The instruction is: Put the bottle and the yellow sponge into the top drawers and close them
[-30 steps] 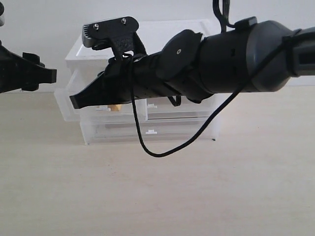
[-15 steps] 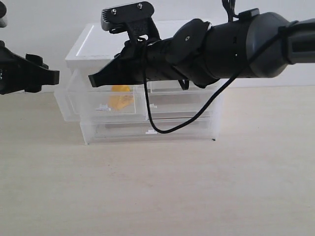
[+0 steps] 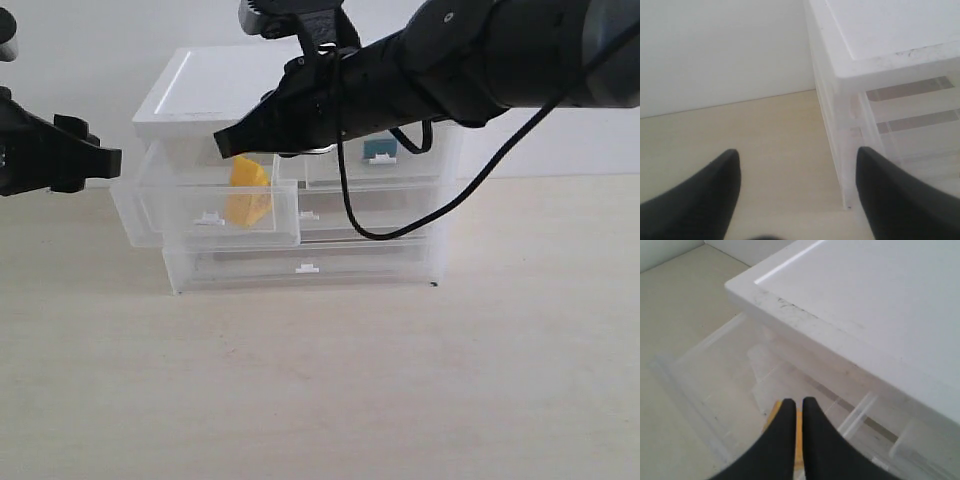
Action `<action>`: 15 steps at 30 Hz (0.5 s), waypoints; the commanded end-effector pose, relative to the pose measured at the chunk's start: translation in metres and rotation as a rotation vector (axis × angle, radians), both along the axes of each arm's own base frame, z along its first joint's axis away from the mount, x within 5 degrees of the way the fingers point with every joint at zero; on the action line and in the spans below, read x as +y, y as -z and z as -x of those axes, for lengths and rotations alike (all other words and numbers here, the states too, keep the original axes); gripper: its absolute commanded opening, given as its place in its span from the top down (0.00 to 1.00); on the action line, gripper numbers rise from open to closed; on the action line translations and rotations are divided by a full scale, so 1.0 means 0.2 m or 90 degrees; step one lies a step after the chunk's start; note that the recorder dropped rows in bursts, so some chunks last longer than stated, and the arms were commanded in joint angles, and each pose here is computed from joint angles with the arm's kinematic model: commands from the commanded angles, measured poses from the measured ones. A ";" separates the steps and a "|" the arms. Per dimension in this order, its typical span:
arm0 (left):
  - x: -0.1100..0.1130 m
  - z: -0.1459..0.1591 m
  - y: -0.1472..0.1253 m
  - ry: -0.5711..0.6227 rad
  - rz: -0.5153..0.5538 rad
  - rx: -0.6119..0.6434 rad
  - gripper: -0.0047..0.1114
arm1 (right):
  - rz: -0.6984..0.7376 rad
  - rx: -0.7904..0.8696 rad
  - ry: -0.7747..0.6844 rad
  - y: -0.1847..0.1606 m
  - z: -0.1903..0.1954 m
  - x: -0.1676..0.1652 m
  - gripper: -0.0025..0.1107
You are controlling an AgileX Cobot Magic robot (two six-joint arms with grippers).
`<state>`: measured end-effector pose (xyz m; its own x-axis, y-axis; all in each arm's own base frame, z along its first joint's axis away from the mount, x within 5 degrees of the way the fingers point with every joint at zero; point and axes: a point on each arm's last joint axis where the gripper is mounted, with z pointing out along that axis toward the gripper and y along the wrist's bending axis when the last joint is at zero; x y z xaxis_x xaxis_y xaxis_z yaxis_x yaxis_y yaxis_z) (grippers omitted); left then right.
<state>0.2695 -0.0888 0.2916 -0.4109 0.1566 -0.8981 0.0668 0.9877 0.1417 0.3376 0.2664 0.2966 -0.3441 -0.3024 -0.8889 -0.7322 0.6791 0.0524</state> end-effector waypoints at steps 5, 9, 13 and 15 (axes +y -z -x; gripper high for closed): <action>0.00 0.00 0.00 0.005 0.004 0.000 0.43 | 0.033 0.042 -0.028 0.00 0.02 -0.03 0.98; 0.00 0.00 0.00 0.005 0.004 0.000 0.43 | 0.042 0.050 -0.032 0.01 0.03 -0.04 0.98; 0.00 0.00 0.00 0.005 0.004 0.000 0.43 | 0.065 0.057 -0.033 0.02 0.03 -0.05 0.98; 0.00 0.00 0.00 0.005 0.004 0.000 0.43 | 0.065 0.058 -0.033 0.02 0.03 -0.05 0.98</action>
